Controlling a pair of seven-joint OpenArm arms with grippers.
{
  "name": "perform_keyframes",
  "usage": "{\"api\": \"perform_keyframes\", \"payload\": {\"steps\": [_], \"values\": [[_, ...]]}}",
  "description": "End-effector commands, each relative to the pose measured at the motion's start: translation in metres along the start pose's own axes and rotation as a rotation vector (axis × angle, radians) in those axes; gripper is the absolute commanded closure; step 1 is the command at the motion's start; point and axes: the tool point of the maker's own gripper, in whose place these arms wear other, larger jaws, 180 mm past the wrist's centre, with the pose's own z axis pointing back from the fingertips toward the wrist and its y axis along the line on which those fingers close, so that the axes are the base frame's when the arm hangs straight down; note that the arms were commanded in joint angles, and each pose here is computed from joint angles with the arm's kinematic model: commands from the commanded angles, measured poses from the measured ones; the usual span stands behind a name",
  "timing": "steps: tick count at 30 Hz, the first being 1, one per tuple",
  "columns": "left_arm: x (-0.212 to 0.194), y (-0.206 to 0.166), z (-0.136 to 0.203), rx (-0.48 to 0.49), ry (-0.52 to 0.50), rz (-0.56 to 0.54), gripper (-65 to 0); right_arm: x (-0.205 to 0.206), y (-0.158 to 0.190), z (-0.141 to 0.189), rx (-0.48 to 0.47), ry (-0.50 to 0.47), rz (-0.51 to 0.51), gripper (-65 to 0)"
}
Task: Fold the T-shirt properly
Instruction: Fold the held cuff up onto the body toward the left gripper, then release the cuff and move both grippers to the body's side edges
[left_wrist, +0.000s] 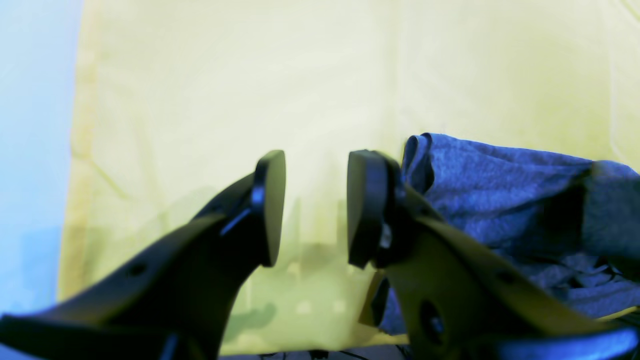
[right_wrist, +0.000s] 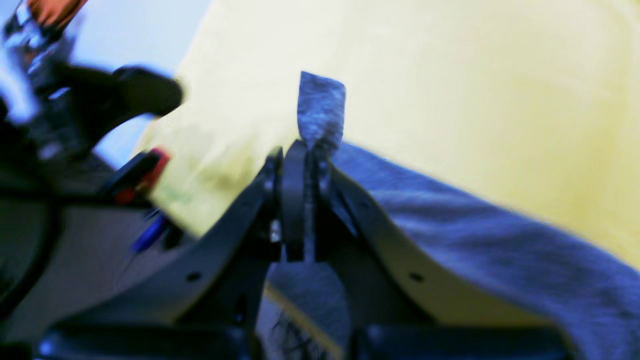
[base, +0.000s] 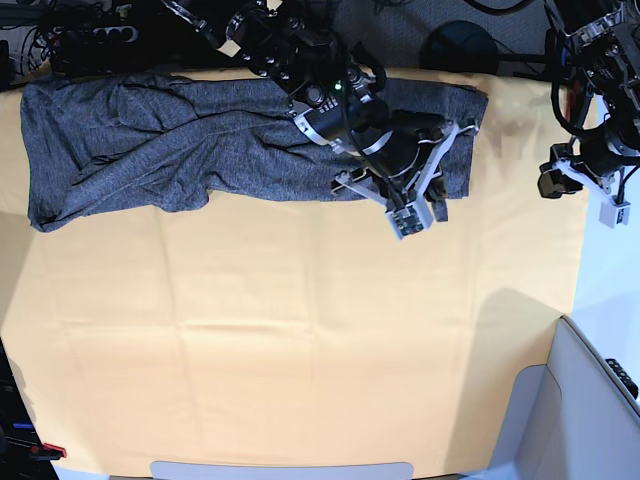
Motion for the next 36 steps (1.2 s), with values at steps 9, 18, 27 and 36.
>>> {"api": "perform_keyframes", "payload": {"steps": [9, 18, 27, 36], "values": [[0.012, 0.001, 0.007, 0.007, -0.035, -0.022, -18.9, -0.014, 0.002, -0.022, 0.039, 0.118, -0.029, -2.0], [0.013, 0.001, 0.007, 0.007, -0.034, -0.024, -19.0, -0.018, 0.001, -0.023, 0.035, 0.150, -0.026, -38.3], [0.000, 0.020, 0.017, 0.060, 0.029, -0.060, -20.9, 0.063, -0.033, 0.010, -0.020, -0.163, -0.113, -39.8], [-0.053, -0.006, 0.010, -0.080, 0.162, -0.040, -23.5, 0.070, -0.140, 0.036, -0.247, -0.257, -0.328, -39.8]]}}
